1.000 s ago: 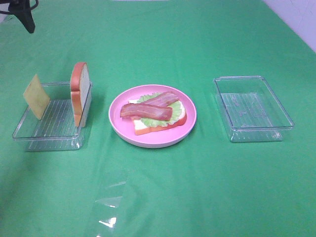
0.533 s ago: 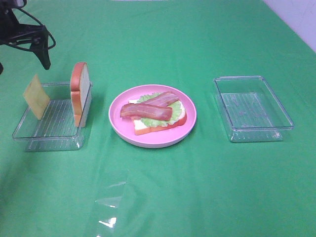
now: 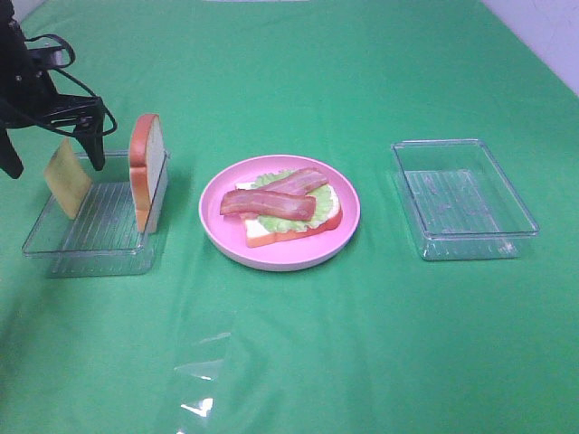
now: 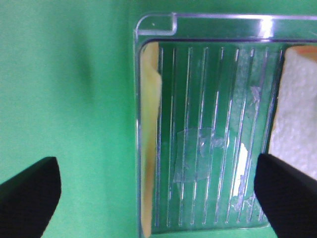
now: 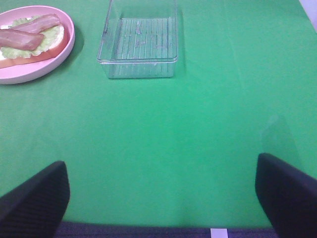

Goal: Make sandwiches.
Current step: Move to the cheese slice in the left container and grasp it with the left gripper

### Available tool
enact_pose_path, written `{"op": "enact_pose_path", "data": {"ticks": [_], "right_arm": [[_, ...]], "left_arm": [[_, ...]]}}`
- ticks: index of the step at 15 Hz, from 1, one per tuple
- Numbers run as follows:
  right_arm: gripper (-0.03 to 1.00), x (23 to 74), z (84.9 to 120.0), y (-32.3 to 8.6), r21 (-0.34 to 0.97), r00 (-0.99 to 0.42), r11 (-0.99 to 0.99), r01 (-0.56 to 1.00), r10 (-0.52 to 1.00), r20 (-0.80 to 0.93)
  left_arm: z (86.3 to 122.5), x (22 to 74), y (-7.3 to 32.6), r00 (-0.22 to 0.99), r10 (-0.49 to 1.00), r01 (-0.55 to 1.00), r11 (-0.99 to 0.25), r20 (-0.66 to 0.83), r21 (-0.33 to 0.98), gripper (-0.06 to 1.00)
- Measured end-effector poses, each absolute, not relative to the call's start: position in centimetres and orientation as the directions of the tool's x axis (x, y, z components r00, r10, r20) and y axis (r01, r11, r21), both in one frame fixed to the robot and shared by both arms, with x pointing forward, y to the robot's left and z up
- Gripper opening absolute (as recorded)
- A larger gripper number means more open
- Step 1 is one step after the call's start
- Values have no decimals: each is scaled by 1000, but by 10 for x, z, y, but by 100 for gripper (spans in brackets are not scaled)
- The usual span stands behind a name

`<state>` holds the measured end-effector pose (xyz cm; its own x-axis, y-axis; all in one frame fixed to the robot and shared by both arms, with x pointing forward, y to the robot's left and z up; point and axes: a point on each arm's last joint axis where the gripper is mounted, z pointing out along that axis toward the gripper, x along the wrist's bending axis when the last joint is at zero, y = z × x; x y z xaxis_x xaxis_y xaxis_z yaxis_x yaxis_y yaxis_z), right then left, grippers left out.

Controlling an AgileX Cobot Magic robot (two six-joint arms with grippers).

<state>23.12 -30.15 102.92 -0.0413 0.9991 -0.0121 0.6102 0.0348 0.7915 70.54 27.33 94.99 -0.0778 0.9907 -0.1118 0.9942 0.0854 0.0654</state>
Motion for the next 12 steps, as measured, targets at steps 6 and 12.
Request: {"op": "enact_pose_path", "data": {"ticks": [6,12], "right_arm": [[97,231,1029,-301,792,-41,35,610,999,-12],[97,231,1029,-301,792,-41,35,610,999,-12]], "left_arm": [[949,707,275,-73,992,993,82,-98,86,93],[949,707,277,-91,993,991,98,-79,88,41]]}}
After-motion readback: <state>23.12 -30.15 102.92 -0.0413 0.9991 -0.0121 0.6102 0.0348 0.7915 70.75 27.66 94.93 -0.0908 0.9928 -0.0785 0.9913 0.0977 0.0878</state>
